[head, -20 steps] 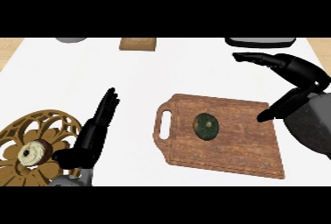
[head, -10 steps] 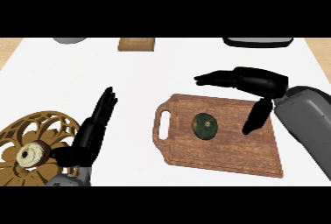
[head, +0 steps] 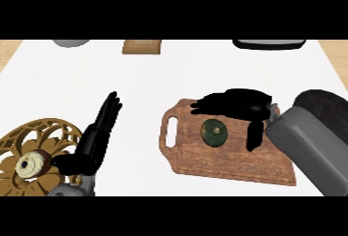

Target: Pick the squash from the cutting board and place it in the pan

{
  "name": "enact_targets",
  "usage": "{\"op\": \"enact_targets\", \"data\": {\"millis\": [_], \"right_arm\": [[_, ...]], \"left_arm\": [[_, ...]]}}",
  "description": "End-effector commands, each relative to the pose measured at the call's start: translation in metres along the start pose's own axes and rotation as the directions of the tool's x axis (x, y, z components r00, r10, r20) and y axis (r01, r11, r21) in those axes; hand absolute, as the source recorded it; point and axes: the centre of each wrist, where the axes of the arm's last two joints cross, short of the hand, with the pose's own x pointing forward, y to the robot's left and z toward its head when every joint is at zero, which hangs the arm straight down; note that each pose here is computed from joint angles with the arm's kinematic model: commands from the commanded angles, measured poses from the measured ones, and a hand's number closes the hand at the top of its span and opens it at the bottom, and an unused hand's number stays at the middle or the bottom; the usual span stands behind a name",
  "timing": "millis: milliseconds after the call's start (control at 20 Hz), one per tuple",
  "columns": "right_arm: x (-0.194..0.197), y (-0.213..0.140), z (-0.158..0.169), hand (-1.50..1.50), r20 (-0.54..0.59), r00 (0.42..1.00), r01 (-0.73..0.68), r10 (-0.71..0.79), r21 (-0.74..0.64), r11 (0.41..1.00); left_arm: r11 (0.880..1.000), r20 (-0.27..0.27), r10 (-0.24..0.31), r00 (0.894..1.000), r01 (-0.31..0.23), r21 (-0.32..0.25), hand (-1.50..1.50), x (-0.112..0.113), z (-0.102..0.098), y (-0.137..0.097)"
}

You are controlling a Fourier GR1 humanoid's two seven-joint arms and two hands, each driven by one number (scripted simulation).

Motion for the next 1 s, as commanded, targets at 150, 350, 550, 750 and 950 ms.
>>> {"op": "enact_targets", "data": {"millis": [150,350,550,750,950], "right_arm": [[0.005,0.025,0.001,-1.50,-0.025,1.000,-0.007,0.008,0.015,1.000],[-0.003,0.010,-0.007,-1.50,-0.044,0.999,-0.020,0.022,0.032,0.999],[-0.011,0.020,-0.023,-1.50,-0.039,0.998,0.039,-0.039,-0.008,0.999],[-0.011,0.025,-0.027,-1.50,-0.045,0.998,0.050,-0.050,0.010,0.999],[-0.002,0.030,-0.034,-1.50,-0.061,0.998,0.032,-0.031,0.008,0.999]], "left_arm": [[1.000,-0.010,-0.016,1.000,0.016,-0.008,0.00,-0.002,0.003,0.017],[1.000,-0.005,0.004,1.000,-0.004,0.009,0.00,-0.004,0.005,-0.003],[1.000,-0.015,0.005,1.000,-0.005,-0.005,0.00,-0.007,0.006,0.000],[1.000,0.007,-0.025,1.000,0.025,-0.008,0.00,-0.002,0.007,0.017],[1.000,0.000,-0.023,1.000,0.023,0.000,0.00,-0.018,0.012,0.001]]}}
